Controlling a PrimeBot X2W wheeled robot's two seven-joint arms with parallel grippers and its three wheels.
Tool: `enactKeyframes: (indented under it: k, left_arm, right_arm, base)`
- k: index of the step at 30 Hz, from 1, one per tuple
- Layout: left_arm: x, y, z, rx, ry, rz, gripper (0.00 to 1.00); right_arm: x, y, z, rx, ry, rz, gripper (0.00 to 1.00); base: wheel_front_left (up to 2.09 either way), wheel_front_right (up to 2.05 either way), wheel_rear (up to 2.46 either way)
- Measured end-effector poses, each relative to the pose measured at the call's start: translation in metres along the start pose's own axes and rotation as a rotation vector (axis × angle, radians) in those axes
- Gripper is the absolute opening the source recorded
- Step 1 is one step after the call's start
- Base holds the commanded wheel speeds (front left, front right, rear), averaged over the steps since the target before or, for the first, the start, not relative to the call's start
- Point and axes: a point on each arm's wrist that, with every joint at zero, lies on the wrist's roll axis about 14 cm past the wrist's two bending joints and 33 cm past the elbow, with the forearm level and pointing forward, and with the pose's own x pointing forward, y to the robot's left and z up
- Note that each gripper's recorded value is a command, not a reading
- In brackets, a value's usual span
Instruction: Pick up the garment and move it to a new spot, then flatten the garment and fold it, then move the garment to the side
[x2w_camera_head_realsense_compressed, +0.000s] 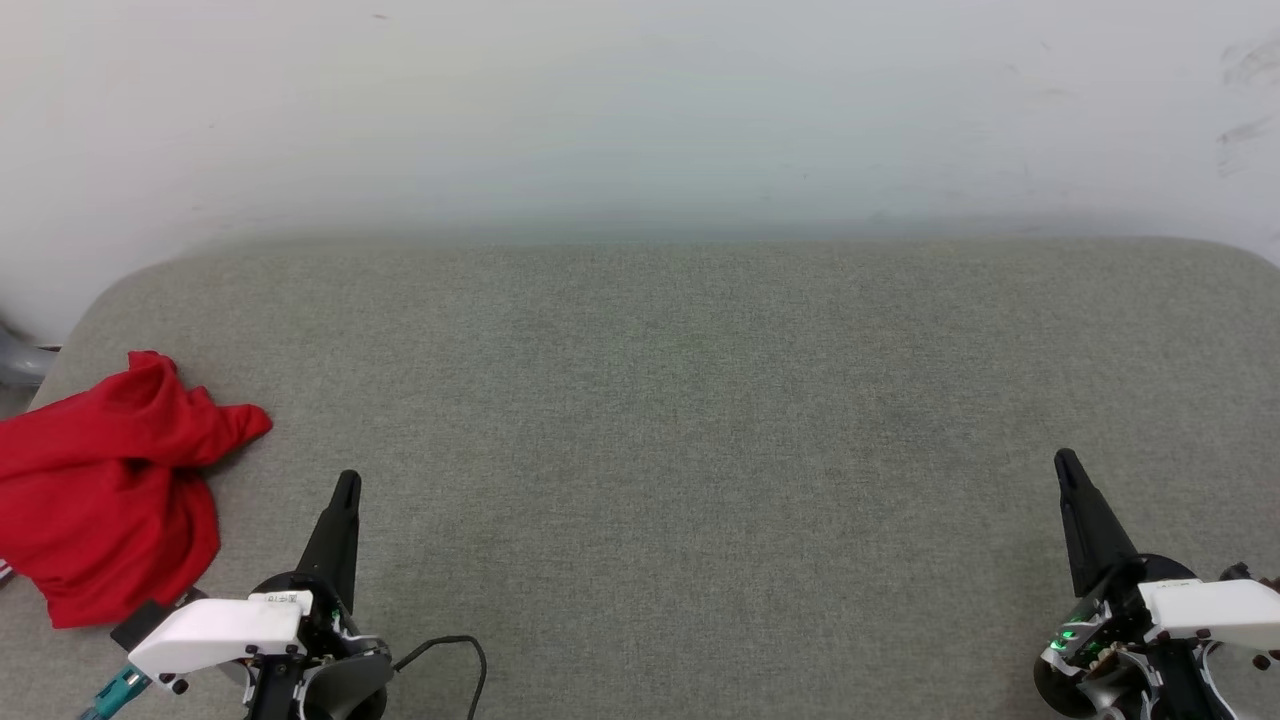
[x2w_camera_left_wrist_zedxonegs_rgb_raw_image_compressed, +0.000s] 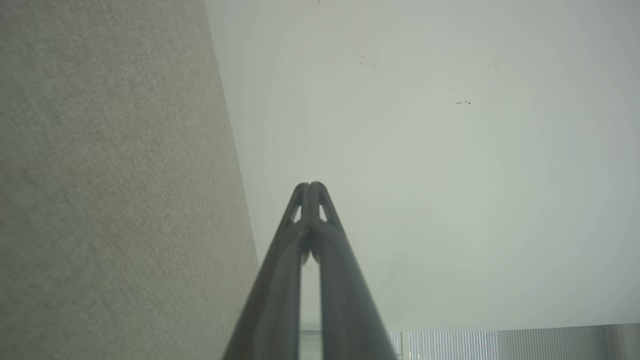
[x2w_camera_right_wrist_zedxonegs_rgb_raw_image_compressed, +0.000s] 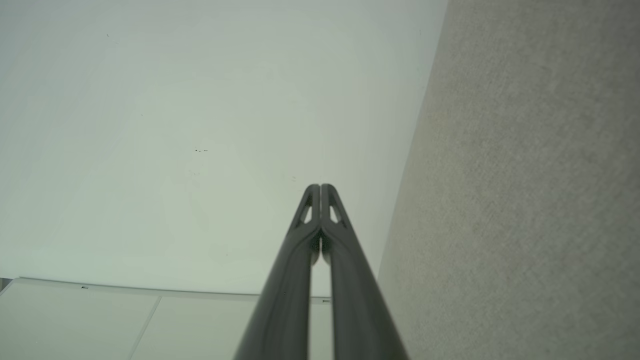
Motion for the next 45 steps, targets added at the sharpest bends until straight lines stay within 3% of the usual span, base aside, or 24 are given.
enactKeyframes:
  k: [28,29,34,45]
  left_arm:
    - [0.0,0.0,0.0,0.0,0.0,0.0,0.0]
    - [0.0,0.0,0.0,0.0,0.0,0.0,1.0]
    - [-0.007,0.018,-0.002,-0.003,0.001,0.053,1.0]
    - [-0.003,0.0,-0.015,0.044,0.01,-0.001,1.0]
  right_arm:
    - [0.0,0.0,0.0,0.0,0.0,0.0,0.0]
    - [0.0,0.0,0.0,0.0,0.0,0.0,1.0]
    - [-0.009,-0.018,0.001,0.003,-0.008,-0.053,1.0]
    - [-0.006,-0.003,-0.004,-0.03,-0.018,-0.006,1.0]
  base:
    - [0.0,0.0,0.0]
    - [0.0,0.0,0.0]
    - [0.0,0.0,0.0]
    - [0.0,0.0,0.0]
